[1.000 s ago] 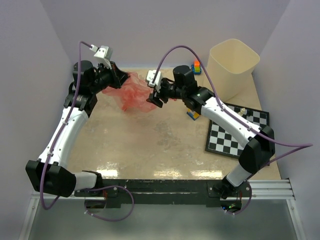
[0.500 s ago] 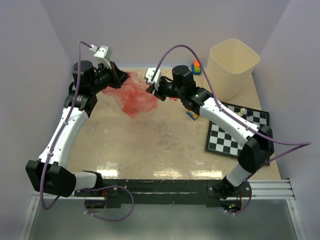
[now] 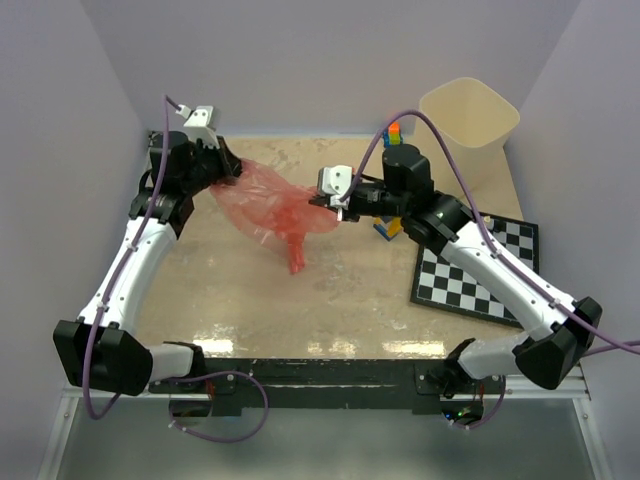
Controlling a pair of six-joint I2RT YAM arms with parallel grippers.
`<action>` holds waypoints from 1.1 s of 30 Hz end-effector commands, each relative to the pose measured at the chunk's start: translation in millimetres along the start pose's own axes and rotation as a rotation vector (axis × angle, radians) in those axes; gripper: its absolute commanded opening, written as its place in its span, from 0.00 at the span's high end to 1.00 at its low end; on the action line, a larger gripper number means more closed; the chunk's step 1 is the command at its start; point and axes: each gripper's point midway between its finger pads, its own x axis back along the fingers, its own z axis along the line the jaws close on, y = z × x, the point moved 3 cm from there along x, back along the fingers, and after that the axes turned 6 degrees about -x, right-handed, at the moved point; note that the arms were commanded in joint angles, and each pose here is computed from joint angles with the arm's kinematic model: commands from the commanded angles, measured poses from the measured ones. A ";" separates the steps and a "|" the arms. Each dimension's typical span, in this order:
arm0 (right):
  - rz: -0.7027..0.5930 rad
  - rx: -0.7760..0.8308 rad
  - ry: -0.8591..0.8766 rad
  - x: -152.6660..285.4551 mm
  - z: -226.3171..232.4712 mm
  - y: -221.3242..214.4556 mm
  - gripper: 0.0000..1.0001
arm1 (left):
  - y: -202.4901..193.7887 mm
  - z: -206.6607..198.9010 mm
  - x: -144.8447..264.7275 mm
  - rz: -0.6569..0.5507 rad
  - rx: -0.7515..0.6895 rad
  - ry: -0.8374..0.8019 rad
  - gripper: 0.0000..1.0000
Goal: Put the trash bags into the trash bin
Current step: Unfold the trash bag at the center of the board.
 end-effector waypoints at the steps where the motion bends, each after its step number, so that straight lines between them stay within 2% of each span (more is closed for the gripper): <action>1: 0.094 0.007 0.110 -4.8 13.9 -27.8 1.00 | 17.7 19.4 12.2 -0.072 -0.051 0.147 1.00; 5: 0.095 -0.004 0.124 -5.0 13.0 -31.0 1.00 | 21.5 27.9 14.9 -0.079 -0.073 0.190 1.00; 8: 0.084 -0.014 0.133 -10.1 12.3 -34.6 1.00 | 17.7 7.1 13.5 -0.066 -0.091 0.039 1.00; 11: 0.089 -0.088 0.128 -20.3 8.3 -46.2 1.00 | 0.3 -6.2 14.3 -0.019 -0.058 -0.055 1.00; 16: 0.142 -0.246 0.175 -34.5 -5.7 -86.0 1.00 | -41.1 10.0 14.9 0.107 -0.038 0.022 1.00; 19: 0.168 -0.301 0.198 -44.2 -19.0 -103.1 1.00 | -40.6 14.2 3.2 0.112 -0.037 0.021 1.00; 23: 0.159 -0.339 0.146 -62.7 -64.0 -106.3 1.00 | -11.5 30.8 -34.2 0.087 -0.078 0.051 1.00; 27: 0.125 -0.389 -0.042 -85.9 -144.4 -111.0 1.00 | 15.5 73.5 -102.6 0.204 -0.069 0.151 1.00; 29: 0.090 -0.379 -0.189 -89.2 -196.7 -98.1 1.00 | 56.9 81.0 -115.1 0.117 -0.105 0.155 1.00; 32: -0.109 -0.170 -0.371 -60.0 -252.1 -0.8 1.00 | 154.4 69.4 -106.1 -0.138 -0.216 0.160 1.00; 33: -0.196 -0.085 -0.432 -41.7 -261.4 38.7 1.00 | 197.9 56.3 -90.4 -0.278 -0.256 0.147 1.00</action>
